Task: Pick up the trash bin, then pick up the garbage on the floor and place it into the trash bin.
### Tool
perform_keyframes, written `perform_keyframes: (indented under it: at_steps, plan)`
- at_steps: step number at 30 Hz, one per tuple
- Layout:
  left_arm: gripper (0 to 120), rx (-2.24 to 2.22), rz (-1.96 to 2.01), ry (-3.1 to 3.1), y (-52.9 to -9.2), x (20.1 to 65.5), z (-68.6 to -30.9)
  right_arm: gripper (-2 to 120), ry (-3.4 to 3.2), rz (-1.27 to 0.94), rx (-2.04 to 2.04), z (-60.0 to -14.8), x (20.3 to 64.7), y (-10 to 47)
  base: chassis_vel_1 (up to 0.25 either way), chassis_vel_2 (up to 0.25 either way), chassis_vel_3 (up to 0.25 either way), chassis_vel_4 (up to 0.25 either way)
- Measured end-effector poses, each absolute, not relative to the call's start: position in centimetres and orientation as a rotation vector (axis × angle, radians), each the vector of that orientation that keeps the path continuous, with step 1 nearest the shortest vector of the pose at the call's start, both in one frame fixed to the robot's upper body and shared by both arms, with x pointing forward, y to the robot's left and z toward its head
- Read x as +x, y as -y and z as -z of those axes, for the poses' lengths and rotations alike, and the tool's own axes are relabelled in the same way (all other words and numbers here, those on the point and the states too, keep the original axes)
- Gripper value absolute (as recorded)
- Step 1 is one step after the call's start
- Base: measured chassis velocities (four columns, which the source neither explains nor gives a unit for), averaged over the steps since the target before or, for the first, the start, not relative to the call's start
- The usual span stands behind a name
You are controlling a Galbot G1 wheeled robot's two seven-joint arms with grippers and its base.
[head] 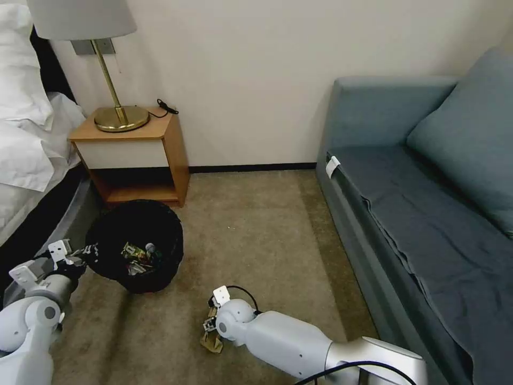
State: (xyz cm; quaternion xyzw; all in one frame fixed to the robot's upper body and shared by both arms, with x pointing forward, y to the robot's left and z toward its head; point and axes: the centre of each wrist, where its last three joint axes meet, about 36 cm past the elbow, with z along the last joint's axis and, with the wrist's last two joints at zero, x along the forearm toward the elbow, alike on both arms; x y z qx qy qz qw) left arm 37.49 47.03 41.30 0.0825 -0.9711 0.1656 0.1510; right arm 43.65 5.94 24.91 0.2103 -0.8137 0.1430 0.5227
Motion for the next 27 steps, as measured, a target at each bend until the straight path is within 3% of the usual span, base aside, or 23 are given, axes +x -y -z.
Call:
perform_keyframes:
  at_steps: [16,27]
  plan:
    - [4,0.240,-0.483,2.785,-47.0,37.8,-40.8,99,1.947,-0.323,0.471,-23.7,43.7,-5.7,0.000,0.000,0.000,0.000]
    - [4,0.244,-0.486,2.784,-47.2,37.8,-40.7,62,1.952,-0.307,0.485,-23.5,43.7,-5.7,0.000,0.000,0.000,0.000]
